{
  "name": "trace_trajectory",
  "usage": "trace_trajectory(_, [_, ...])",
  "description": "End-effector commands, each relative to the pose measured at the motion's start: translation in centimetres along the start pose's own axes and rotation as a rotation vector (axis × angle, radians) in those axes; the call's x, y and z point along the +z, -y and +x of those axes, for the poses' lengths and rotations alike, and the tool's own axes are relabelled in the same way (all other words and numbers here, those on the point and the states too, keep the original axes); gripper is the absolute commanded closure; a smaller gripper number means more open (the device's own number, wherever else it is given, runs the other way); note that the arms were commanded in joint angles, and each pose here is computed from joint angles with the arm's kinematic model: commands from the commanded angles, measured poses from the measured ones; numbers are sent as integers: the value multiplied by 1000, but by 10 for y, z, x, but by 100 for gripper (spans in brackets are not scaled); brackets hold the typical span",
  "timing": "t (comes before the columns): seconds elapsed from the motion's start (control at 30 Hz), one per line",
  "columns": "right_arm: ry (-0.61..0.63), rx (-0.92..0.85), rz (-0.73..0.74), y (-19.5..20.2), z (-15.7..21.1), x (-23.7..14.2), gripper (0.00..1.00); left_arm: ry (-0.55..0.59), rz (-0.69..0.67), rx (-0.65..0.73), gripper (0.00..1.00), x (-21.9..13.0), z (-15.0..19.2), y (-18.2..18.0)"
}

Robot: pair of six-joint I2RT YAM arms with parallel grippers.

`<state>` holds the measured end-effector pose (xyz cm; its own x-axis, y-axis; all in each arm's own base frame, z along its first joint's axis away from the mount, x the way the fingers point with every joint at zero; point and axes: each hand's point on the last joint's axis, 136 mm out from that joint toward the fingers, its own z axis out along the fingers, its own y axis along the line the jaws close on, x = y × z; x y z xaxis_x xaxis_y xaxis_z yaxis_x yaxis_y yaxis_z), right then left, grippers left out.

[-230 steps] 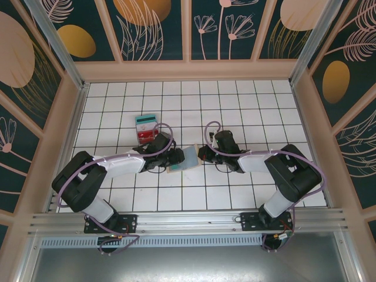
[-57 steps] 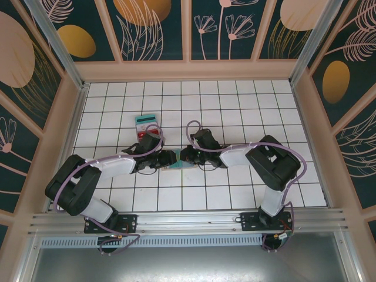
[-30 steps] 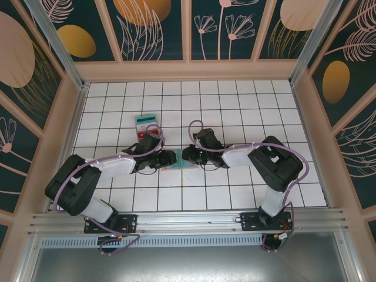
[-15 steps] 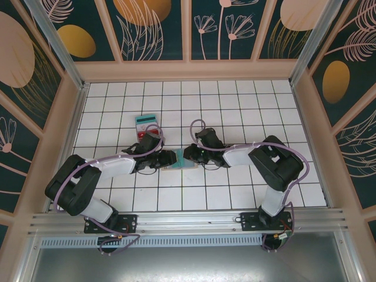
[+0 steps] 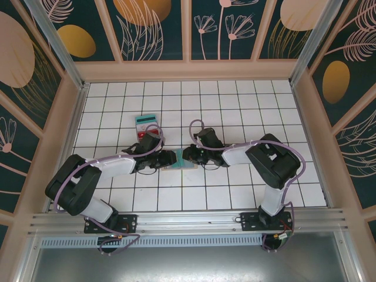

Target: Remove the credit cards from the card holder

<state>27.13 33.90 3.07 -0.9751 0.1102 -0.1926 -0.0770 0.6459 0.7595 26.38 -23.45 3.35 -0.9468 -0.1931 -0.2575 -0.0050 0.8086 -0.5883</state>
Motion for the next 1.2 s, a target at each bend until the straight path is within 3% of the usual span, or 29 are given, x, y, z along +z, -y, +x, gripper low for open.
trace_trajectory(0.0, [-18,-22,-24,-6,1,6,84,-31,-47,-9,54,4,7,-12])
trace_trajectory(0.2, [-23,-26,-27,-6,2,7,88,-31,-47,-12,54,4,8,-13])
trace_trajectory(0.33, [-20,-22,-20,-4,3,5,100,-29,-47,-17,54,3,9,-14])
trace_trajectory(0.97, [22,-13,-11,3,5,-13,100,-31,-54,-14,54,3,11,-16])
trace_trajectory(1.03, [18,-15,-25,-1,4,-11,86,-30,-51,-13,54,2,11,-16])
trace_trajectory(1.17, [16,-17,-50,-7,3,-8,80,-28,-53,-16,54,1,12,-17])
